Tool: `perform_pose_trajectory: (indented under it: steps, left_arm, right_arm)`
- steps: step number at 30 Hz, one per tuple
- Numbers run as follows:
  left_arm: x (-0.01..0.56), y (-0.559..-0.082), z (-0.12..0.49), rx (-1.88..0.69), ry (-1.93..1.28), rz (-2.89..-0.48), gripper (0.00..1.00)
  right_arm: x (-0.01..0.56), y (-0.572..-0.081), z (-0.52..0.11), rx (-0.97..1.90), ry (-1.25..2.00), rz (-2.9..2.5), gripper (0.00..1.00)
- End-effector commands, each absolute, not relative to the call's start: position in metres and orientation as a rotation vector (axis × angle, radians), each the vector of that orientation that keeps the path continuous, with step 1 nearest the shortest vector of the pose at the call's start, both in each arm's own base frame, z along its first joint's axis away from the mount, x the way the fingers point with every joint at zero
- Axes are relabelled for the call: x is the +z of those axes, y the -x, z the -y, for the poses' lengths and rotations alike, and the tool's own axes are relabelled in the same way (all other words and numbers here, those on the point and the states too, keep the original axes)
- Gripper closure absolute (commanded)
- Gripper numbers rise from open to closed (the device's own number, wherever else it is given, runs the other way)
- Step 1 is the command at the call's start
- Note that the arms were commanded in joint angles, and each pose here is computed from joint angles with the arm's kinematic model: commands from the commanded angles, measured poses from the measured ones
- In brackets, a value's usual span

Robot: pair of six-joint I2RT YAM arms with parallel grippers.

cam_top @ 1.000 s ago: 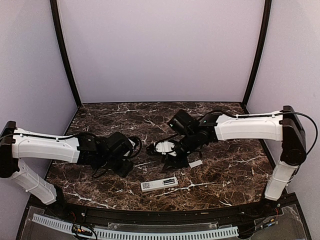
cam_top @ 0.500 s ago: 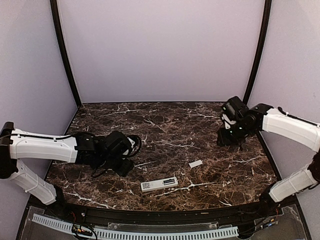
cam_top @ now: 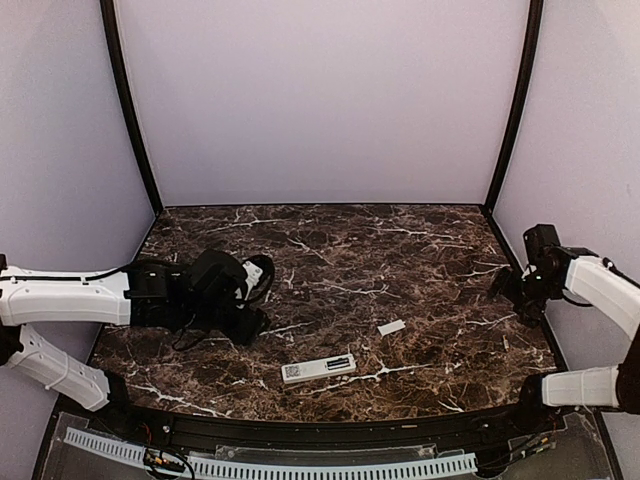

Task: Load the batteries into the remote control
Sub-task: Adjust the battery at the corner of the board.

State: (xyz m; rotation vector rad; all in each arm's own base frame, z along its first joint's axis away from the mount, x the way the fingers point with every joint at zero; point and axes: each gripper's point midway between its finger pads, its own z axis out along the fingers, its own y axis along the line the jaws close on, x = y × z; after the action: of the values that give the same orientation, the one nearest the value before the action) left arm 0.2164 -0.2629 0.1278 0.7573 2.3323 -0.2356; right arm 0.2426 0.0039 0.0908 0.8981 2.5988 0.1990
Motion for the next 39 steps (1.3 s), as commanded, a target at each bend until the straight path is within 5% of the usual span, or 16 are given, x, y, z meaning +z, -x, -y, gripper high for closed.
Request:
perform_pose_trajectory:
  steps: [1, 15, 26, 39]
  left_arm:
    - [0.133, -0.213, 0.260, -0.280, -0.742, -2.313, 0.38]
    - [0.143, -0.211, 0.260, -0.324, -0.730, -2.282, 0.37]
    - [0.148, -0.212, 0.262, -0.329, -0.736, -2.262, 0.37]
    - [0.150, -0.212, 0.263, -0.340, -0.737, -2.254, 0.37]
  right_arm:
    - [0.067, -0.249, 0.012, 0.268, -1.068, -2.562, 0.05]
    - [0.022, -0.231, 0.014, 0.299, -1.319, -2.559, 0.09]
    - [0.016, -0.225, -0.013, 0.516, -1.397, -2.581, 0.21]
    - [0.028, -0.229, -0.018, 0.471, -1.282, -2.659, 0.23]
